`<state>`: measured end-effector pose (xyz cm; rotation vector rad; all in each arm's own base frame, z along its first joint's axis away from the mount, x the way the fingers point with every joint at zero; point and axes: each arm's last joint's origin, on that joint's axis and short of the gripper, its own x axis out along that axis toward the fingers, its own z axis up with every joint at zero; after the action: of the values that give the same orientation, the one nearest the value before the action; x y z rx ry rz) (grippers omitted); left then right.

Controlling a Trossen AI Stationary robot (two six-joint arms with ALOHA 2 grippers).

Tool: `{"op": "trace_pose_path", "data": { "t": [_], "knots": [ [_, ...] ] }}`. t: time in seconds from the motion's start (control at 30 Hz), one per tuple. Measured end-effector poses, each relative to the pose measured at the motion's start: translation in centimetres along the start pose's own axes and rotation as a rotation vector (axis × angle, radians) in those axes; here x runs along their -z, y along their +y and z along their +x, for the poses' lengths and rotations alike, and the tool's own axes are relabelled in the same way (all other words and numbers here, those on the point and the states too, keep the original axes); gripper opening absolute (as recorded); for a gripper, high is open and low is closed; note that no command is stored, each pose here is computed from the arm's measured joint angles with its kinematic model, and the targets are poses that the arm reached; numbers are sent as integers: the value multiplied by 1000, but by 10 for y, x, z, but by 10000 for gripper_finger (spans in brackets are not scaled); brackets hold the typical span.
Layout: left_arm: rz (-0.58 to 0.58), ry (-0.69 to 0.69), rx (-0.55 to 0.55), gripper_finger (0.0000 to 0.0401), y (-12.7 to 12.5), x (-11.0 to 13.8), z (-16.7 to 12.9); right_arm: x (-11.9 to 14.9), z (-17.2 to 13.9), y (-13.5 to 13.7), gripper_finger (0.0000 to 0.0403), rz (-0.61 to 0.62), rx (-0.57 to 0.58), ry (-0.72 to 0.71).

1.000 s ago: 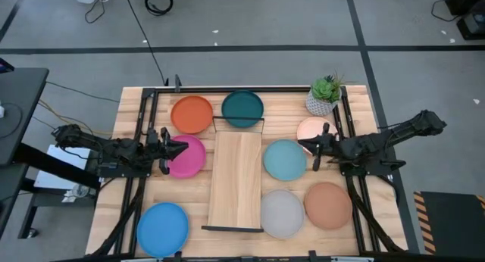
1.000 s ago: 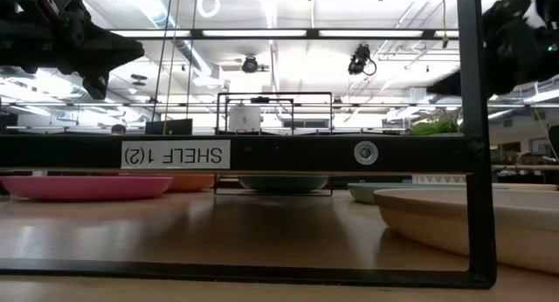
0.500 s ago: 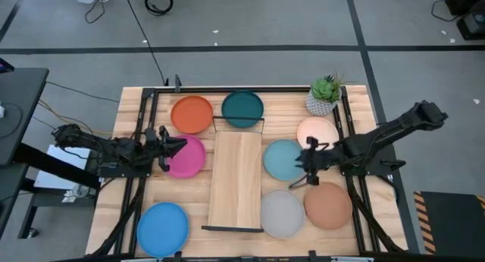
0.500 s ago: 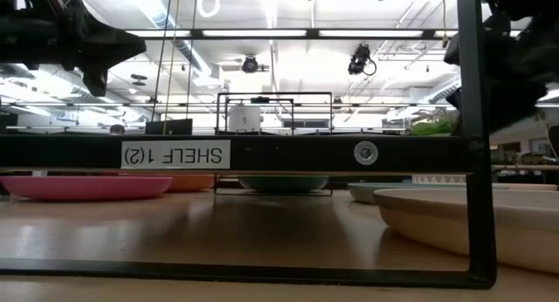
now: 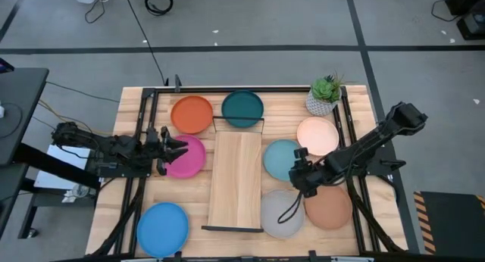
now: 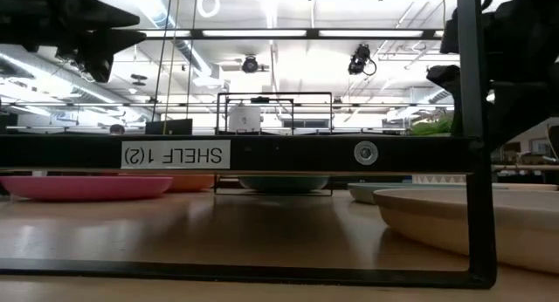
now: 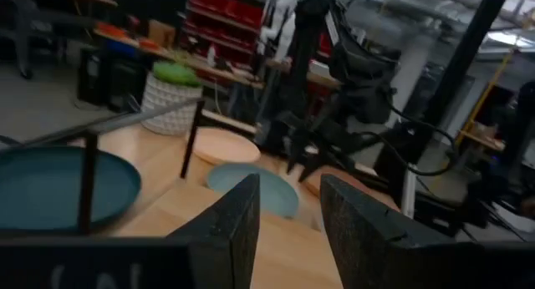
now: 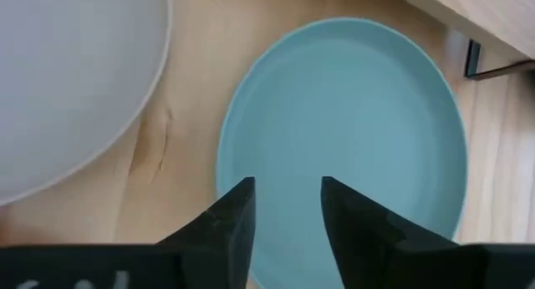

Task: Place and stack plates onto a shelf
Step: Put the light blue plate on the shelf

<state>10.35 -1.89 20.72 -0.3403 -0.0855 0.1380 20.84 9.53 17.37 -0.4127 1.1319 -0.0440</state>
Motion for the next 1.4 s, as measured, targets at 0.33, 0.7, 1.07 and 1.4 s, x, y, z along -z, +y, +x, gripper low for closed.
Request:
{"op": "trace_pose_path", "data": {
  "t": [0.33, 0.7, 1.07, 1.4],
  "knots": [
    [-41, 125, 28, 134, -4, 9, 9, -20, -4, -3, 233, -31, -86, 5],
    [-108, 195, -48, 134, -4, 20, 19, -11, -1, -8, 200, 36, -187, 134],
    [-156, 183, -70, 134, -4, 21, 21, -10, 2, -14, 189, 134, -257, 179],
    [-127, 212, -28, 134, -5, 22, 21, -9, 12, -3, 216, 110, -263, 227]
  ]
}}
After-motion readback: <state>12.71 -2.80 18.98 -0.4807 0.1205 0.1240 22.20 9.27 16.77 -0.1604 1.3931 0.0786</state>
